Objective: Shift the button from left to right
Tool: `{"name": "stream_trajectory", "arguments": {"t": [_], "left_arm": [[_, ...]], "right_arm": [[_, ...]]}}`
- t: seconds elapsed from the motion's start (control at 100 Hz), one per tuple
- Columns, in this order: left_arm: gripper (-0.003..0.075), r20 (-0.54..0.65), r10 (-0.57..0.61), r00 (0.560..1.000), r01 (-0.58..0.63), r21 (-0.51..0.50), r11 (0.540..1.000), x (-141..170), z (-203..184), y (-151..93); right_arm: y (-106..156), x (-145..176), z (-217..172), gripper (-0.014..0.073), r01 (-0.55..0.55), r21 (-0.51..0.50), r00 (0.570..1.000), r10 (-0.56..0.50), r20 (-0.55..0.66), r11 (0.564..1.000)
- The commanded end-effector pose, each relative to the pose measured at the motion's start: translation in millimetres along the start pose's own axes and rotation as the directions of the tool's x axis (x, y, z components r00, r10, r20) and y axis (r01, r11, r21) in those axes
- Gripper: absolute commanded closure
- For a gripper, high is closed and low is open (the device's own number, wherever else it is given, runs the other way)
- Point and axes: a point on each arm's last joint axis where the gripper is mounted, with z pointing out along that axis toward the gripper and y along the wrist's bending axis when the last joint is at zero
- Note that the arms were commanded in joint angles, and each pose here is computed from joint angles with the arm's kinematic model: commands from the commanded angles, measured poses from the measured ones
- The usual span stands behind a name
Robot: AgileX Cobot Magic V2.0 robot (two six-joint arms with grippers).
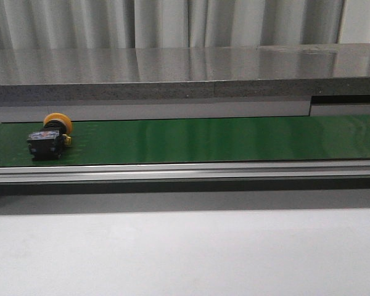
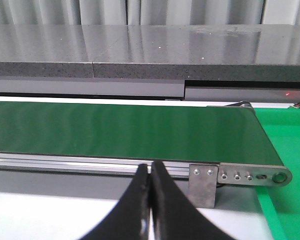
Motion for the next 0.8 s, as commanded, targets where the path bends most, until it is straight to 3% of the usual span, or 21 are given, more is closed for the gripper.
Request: {"name": "stream_trajectory", "arguments": {"t": [0.0,0.34,0.43,0.56,0.79], "left_arm": [[0.0218,0.122,-0.008,0.992,0.011,-0.021,1.000,-9.2,-10.3,1.5],[0.0219,0.144,-0.008,0.990,0.011,-0.021,1.000,0.0,-19.4,1.1],[0.0250,0.144,-0.008,0.990,0.011,-0.021,1.000,0.0,-19.4,1.1],[0.0370,0.144,-0.008,0.990,0.011,-0.021,1.000,0.0,-19.4,1.1],[0.0727,0.144,-0.008,0.990,0.011,-0.021,1.000,0.0,-19.4,1.1]], "right_arm": [[0.0,-13.5,-3.0,0.0663,0.007,0.002,0.993,-0.007,0.116,1.000],[0.0,-13.5,-3.0,0.0663,0.007,0.002,0.993,-0.007,0.116,1.000],[0.0,-13.5,-3.0,0.0663,0.007,0.002,0.993,-0.007,0.116,1.000],[0.0,-13.5,-3.0,0.0663,0.007,0.002,0.993,-0.007,0.116,1.000],[0.0,-13.5,-3.0,0.0663,0.007,0.002,0.993,-0.007,0.116,1.000]]}}
